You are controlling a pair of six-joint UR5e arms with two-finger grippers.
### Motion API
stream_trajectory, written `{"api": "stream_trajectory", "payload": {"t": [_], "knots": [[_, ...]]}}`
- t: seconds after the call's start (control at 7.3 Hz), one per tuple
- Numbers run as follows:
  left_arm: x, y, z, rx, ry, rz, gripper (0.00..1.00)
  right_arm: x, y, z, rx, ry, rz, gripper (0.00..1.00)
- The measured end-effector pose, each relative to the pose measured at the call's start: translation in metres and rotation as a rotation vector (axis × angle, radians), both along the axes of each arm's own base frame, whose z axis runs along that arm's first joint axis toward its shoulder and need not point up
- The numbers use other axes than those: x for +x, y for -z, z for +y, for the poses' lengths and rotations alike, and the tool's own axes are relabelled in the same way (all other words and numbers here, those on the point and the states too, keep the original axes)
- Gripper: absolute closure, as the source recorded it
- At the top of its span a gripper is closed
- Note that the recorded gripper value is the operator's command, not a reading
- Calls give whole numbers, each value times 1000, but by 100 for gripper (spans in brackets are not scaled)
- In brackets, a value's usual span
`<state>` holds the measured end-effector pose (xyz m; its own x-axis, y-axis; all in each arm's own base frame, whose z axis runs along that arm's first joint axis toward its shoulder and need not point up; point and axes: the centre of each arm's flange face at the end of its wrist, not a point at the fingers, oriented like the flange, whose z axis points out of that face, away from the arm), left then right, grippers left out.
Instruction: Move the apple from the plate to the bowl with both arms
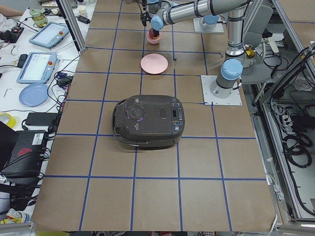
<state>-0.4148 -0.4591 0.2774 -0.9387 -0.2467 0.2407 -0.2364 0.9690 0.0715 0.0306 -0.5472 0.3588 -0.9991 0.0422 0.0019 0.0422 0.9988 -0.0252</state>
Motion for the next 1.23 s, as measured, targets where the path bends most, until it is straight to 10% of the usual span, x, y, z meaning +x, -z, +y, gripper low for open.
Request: {"api": "stream_trajectory", "payload": {"t": [0.55,1.23], "knots": [[-18,36,-6,-13,8,0,0,2,-176,10,-21,0,1,0],[5,-10,-20,-111,7,12,0,61,-187,19,3,-35,-14,0]]}}
